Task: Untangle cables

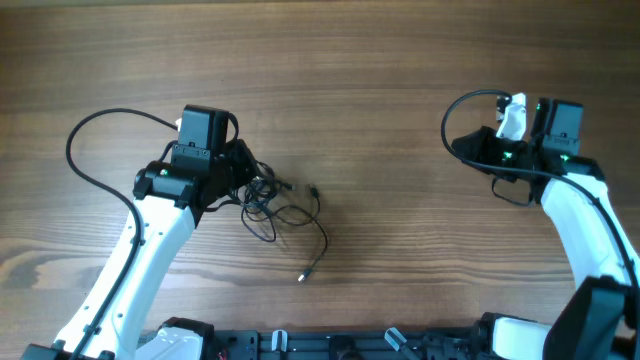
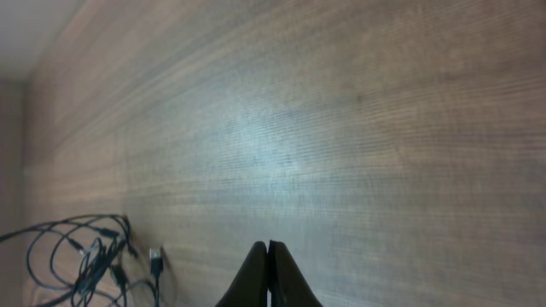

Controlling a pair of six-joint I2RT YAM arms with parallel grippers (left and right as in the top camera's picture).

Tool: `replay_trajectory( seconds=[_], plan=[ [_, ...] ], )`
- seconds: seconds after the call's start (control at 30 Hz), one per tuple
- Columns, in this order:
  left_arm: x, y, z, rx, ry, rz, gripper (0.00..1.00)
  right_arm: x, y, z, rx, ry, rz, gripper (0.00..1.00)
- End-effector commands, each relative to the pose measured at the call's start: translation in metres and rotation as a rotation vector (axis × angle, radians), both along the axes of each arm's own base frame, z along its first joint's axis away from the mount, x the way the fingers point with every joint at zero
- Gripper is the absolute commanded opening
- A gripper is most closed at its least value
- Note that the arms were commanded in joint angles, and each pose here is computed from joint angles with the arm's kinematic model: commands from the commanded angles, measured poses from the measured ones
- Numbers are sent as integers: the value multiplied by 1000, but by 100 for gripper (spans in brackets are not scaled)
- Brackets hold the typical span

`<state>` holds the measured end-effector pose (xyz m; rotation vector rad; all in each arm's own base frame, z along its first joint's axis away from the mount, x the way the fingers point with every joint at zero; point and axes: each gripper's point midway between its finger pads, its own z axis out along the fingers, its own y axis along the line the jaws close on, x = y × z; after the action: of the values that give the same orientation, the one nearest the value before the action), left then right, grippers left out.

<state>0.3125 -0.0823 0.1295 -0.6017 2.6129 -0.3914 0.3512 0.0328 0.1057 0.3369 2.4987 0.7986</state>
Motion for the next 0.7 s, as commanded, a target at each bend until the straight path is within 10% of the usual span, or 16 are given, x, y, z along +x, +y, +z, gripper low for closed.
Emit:
replay_trajectory(
  seconds=[0.0, 0.23, 0.43, 0.67],
  plan=[
    [5, 16, -1, 70, -15, 59, 4, -3, -6, 14, -58, -17, -12, 5],
    [9, 5, 2, 24, -35, 16, 4, -18, 26, 26, 76, -45, 146, 20],
    [-22, -116, 72, -388, -400, -917, 4, -51, 124, 53, 202, -210, 589, 80],
    [-25, -110, 62, -318, -396, -956, 11, -37, 159, 35, 66, -174, 536, 80]
  ],
)
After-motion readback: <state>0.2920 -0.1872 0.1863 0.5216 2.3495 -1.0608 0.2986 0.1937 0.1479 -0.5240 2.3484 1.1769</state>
